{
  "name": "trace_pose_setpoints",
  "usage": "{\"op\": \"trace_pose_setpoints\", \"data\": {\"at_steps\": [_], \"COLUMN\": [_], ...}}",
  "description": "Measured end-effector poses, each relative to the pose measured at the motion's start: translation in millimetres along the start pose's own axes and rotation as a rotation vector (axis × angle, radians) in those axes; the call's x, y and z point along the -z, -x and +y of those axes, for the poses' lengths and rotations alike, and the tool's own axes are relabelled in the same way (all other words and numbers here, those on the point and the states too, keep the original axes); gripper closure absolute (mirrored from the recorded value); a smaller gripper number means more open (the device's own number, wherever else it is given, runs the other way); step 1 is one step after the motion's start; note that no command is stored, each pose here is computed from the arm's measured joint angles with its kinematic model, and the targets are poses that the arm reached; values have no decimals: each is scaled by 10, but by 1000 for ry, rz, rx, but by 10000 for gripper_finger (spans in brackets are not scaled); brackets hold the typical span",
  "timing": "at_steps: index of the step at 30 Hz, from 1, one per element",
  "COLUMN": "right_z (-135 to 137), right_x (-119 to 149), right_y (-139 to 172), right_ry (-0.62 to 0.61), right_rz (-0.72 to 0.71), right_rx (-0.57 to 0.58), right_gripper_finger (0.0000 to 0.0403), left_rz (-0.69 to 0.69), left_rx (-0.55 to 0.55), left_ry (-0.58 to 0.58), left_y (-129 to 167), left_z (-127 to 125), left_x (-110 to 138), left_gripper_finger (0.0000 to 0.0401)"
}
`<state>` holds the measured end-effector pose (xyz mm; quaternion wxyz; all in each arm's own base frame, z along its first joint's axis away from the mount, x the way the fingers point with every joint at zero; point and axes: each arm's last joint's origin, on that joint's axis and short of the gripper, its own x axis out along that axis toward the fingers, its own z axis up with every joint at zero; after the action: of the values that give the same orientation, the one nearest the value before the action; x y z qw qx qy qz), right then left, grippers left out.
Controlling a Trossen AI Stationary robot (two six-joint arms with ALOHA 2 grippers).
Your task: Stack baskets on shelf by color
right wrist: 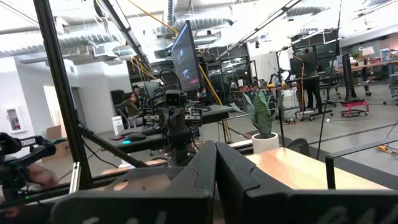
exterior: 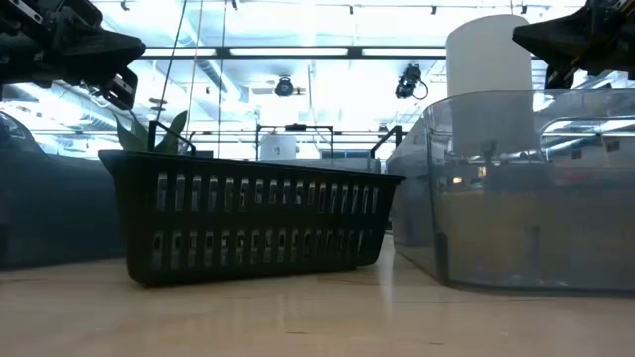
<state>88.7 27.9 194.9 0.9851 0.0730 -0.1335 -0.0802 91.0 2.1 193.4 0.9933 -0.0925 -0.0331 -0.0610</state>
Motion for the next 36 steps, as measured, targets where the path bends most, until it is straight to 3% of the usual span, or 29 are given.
{"op": "trace_pose_setpoints", "data": {"at_steps": [16,20,30,36], "right_z": [0,0,0,0], "right_x": [-1,-1,0,-3], "right_y": [0,0,0,0], "right_ry": [0,0,0,-2], "right_rz": [0,0,0,-2], "right_rx": [0,0,0,0], "right_gripper_finger": [387,387,387,387], "left_rz": [-32,-60,90,289], "left_rx": [-23,-18,181,164], "left_ry": [7,170,317,327], "left_y": [0,2,-43,-183], "left_z": [3,-1,-58,-87], "left_x": [-26,-54,-50,-218], "left_gripper_finger": [371,367,387,395]}}
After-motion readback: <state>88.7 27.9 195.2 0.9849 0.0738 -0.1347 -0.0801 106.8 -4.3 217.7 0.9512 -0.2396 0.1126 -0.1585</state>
